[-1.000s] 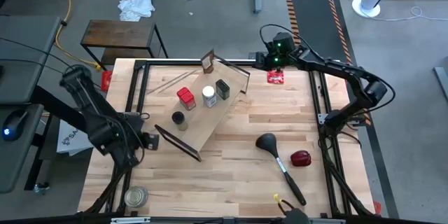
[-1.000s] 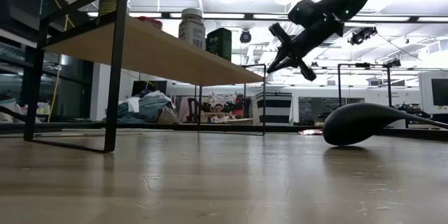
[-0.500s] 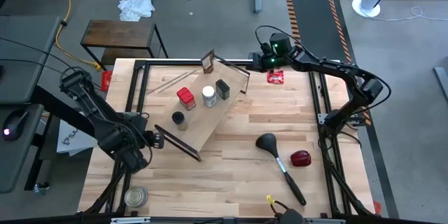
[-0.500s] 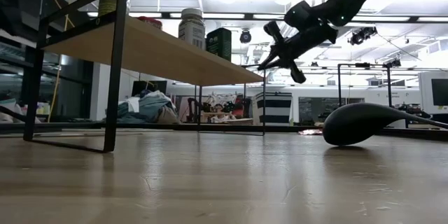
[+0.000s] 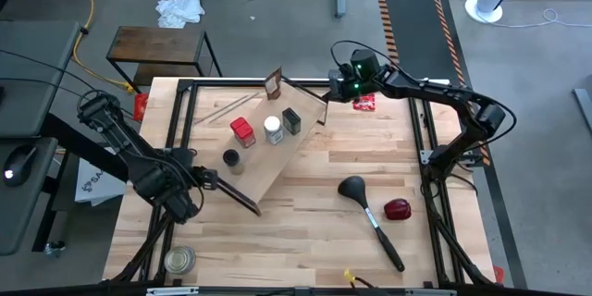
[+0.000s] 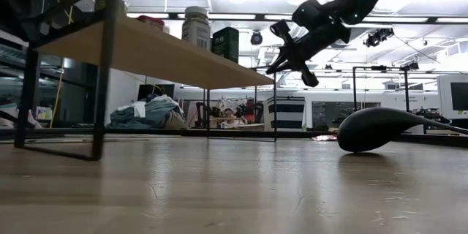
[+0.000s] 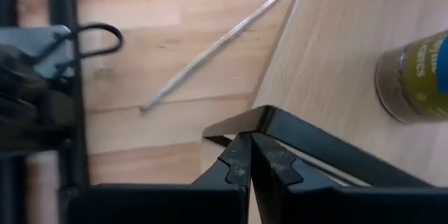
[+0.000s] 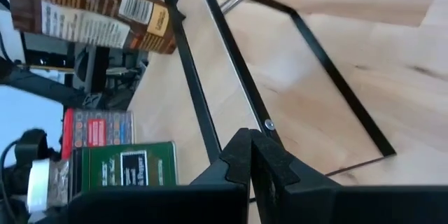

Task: Shelf spices
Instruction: Prepare the shelf

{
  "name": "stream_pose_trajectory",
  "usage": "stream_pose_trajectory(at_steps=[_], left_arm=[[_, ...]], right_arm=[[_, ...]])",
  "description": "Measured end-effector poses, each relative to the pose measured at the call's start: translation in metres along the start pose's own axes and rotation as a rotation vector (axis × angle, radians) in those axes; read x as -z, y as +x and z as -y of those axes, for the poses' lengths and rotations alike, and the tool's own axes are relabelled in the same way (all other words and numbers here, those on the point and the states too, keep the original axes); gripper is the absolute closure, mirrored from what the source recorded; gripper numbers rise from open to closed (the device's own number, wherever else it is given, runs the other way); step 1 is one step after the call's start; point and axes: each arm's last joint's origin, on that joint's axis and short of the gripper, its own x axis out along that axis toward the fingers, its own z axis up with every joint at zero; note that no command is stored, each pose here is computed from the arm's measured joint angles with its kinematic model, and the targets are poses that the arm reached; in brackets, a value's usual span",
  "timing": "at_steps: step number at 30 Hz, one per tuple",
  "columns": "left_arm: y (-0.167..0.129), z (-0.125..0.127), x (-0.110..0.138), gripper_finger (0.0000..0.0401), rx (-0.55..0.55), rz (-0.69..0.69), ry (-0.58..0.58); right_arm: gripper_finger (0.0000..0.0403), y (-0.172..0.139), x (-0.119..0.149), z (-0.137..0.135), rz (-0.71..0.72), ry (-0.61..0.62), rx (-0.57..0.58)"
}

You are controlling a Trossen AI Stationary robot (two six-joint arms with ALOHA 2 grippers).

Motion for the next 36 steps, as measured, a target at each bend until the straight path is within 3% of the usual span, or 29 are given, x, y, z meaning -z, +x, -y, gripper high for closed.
stream_pose_trajectory(at_steps=[11,21,36], left_arm=[[0.011,-0.01,-0.006,0.0401,-0.073,0.084,0.044],[0.021,-0.003,-0.016,0.0401,-0.058,0.151,-0.029],[0.038,0.008,-0.044,0.0401,-0.059,0.356,-0.123]], right_arm=[[0.0403,0.004,0.017,-0.011,-0.087,-0.032,-0.009],[0.0403,-0.014,0.039,-0.02,-0.17,-0.077,0.076],[0.0403,-0.033,0.089,-0.044,-0.28,-0.157,0.215]])
